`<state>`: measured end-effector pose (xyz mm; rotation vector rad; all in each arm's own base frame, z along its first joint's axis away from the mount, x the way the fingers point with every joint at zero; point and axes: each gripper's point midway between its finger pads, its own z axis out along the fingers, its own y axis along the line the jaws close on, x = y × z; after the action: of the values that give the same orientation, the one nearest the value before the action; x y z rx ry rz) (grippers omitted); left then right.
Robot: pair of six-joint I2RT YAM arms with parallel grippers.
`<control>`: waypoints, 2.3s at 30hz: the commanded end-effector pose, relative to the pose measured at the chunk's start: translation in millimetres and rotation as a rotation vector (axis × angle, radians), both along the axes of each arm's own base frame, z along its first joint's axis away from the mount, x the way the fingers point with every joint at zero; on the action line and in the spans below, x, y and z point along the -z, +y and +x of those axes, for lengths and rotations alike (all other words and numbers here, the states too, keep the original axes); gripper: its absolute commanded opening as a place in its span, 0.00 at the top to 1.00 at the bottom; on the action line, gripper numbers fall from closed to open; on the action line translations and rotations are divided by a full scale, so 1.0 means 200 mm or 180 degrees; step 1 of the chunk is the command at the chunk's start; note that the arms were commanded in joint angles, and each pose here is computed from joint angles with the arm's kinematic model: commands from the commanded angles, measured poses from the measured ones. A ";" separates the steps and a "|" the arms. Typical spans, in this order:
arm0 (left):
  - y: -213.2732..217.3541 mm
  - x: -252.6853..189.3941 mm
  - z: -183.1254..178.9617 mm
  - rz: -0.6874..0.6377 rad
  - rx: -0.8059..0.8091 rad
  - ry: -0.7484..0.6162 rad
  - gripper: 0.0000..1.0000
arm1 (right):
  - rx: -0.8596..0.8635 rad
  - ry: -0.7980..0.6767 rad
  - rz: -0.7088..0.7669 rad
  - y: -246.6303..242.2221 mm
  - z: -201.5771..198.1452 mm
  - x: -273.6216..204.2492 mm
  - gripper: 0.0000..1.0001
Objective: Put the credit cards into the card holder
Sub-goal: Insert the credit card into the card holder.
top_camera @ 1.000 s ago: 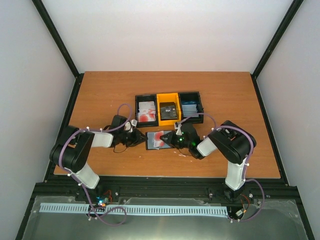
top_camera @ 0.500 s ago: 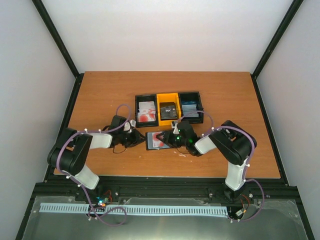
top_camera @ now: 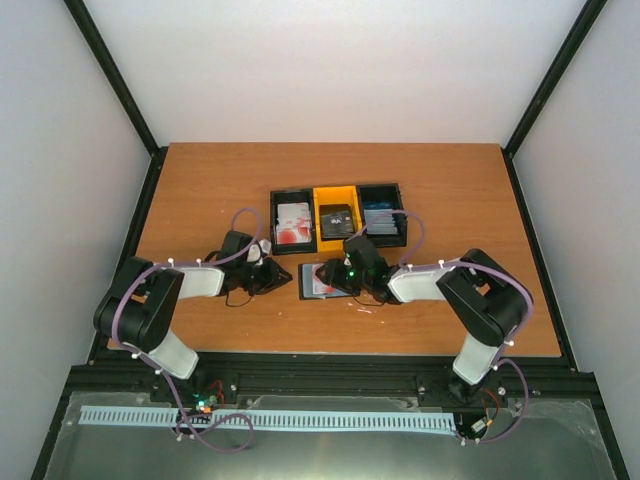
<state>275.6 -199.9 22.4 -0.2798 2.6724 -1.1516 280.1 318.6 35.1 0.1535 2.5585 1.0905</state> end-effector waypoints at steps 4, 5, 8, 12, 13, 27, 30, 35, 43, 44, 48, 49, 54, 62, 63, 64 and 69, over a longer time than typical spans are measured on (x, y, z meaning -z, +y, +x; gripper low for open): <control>0.01 0.00 0.00 0.0090 -0.0049 0.0015 0.79 | 0.0115 0.0017 -0.0700 -0.16 -0.04 0.05 0.43; 0.01 0.00 0.01 0.0086 -0.0049 0.0009 0.79 | 0.0116 0.0016 -0.0729 -0.16 -0.04 0.05 0.42; 0.01 0.00 0.01 0.0074 -0.0040 0.0005 0.79 | 0.0093 -0.0002 -0.0786 -0.16 -0.04 0.05 0.42; 0.00 -0.01 0.01 0.0060 -0.0029 -0.0017 0.79 | 0.0078 0.0002 -0.0848 -0.15 -0.03 0.04 0.45; 0.00 -0.01 0.01 0.0060 -0.0027 -0.0022 0.79 | 0.0069 0.0014 -0.0878 -0.15 -0.03 0.05 0.46; -0.04 -0.01 0.01 -0.0077 0.0118 -0.0064 0.83 | -0.0277 -0.0005 -0.0468 0.02 -0.04 0.02 0.50; -0.05 0.00 0.01 -0.0090 0.0129 -0.0026 0.84 | -0.0336 0.0016 -0.0428 0.06 -0.05 0.02 0.49; -0.05 0.00 0.00 -0.0072 0.0131 -0.0020 0.84 | -0.0406 -0.0017 -0.0395 0.09 -0.05 0.00 0.47; -0.06 -0.01 0.00 -0.0138 0.0189 -0.0049 0.84 | -0.0585 -0.0023 -0.0150 0.17 -0.08 -0.04 0.45; -0.07 -0.01 -0.01 -0.0184 0.0217 -0.0053 0.85 | -0.0591 -0.0002 -0.0096 0.18 -0.09 -0.05 0.45; -0.08 -0.01 -0.03 -0.0251 0.0232 -0.0027 0.85 | -0.0545 0.0122 -0.0141 0.16 -0.10 -0.02 0.44; -0.07 -0.01 -0.03 -0.0223 0.0208 -0.0027 0.85 | -0.0500 0.0139 -0.0250 0.14 -0.10 -0.01 0.44; -0.04 -0.03 -0.02 -0.0116 0.0096 -0.0069 0.85 | -0.0231 0.0076 -0.0873 -0.02 -0.06 0.02 0.44; -0.03 -0.04 -0.03 -0.0120 0.0076 -0.0072 0.82 | -0.0328 0.0042 -0.1198 0.00 -0.08 0.03 0.48; -0.04 -0.03 -0.04 -0.0147 0.0089 -0.0060 0.82 | -0.0336 0.0064 -0.1224 0.01 -0.08 0.04 0.50; -0.04 -0.03 -0.04 -0.0181 0.0106 -0.0052 0.82 | -0.0352 0.0068 -0.1241 0.01 -0.09 0.04 0.51; -0.10 -0.01 -0.06 -0.0235 0.0206 0.0011 0.83 | -0.0407 0.0071 -0.1232 0.06 -0.10 0.03 0.55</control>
<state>266.5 -206.9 24.4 -0.2468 2.6595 -1.2223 264.4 328.4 33.8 -0.0767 2.7516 0.6700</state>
